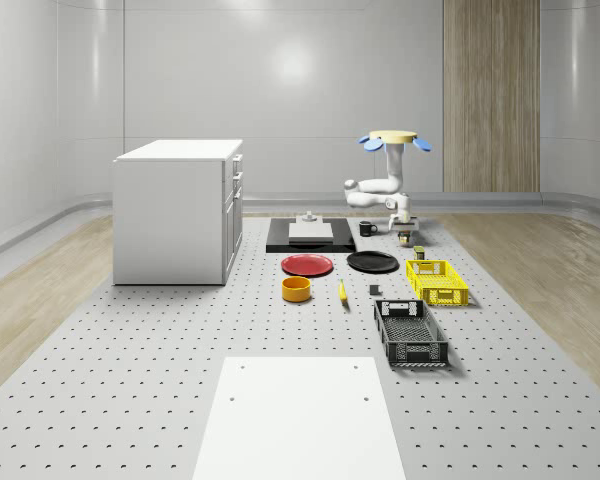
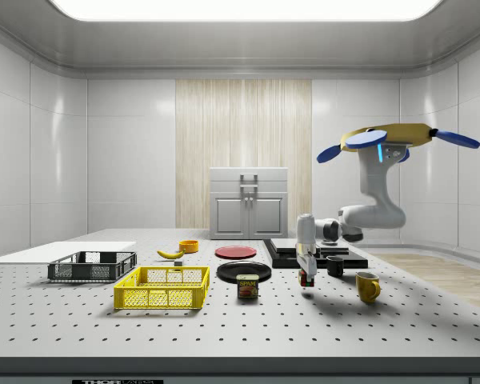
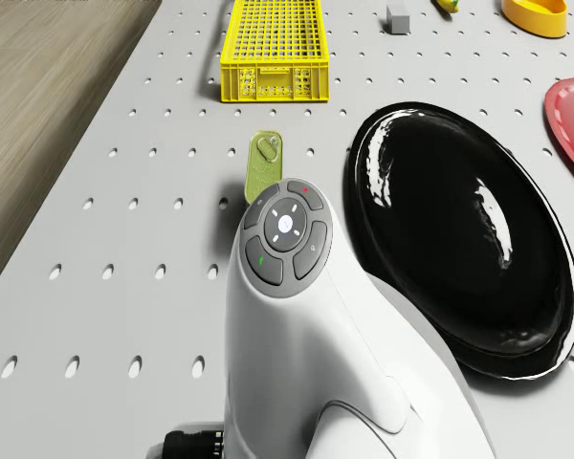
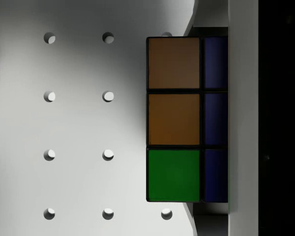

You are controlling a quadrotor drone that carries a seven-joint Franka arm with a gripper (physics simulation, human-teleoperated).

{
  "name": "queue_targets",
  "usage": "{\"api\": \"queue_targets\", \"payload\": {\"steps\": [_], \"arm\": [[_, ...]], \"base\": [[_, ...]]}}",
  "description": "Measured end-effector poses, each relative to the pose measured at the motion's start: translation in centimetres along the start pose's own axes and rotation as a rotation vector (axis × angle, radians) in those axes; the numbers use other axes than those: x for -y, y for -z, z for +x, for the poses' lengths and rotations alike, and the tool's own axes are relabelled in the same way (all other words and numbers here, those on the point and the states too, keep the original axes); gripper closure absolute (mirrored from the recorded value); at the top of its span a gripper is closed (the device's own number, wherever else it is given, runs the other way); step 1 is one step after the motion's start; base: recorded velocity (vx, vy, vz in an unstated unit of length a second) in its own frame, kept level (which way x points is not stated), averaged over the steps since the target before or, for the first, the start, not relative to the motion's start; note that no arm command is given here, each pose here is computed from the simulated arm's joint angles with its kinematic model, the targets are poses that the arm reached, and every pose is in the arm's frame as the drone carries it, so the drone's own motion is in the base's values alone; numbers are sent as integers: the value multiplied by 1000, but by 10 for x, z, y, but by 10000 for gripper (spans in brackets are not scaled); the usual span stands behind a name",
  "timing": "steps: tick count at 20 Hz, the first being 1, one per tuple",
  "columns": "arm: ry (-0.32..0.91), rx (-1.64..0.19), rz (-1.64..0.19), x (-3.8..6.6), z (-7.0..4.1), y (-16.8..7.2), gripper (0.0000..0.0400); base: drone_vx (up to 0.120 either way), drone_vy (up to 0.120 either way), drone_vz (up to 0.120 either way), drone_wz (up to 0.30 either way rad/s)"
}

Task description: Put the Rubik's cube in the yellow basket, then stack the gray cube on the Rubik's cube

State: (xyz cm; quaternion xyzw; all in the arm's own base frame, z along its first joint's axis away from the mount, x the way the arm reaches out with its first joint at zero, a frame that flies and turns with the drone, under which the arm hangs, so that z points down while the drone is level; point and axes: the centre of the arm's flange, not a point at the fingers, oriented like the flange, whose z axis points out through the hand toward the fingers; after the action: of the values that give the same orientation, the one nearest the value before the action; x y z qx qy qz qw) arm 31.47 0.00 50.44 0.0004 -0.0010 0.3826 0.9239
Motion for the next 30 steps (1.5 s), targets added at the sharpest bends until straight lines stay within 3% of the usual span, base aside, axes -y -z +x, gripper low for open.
{"api": "queue_targets", "payload": {"steps": [12,18,26,30], "arm": [[0,0,0,0,0,11,75],[0,0,0,0,0,12,75],[0,0,0,0,0,12,75],[0,0,0,0,0,12,75]], "base": [[110,0,120,0],[120,7,0,0],[120,120,0,0],[120,20,0,0]]}}
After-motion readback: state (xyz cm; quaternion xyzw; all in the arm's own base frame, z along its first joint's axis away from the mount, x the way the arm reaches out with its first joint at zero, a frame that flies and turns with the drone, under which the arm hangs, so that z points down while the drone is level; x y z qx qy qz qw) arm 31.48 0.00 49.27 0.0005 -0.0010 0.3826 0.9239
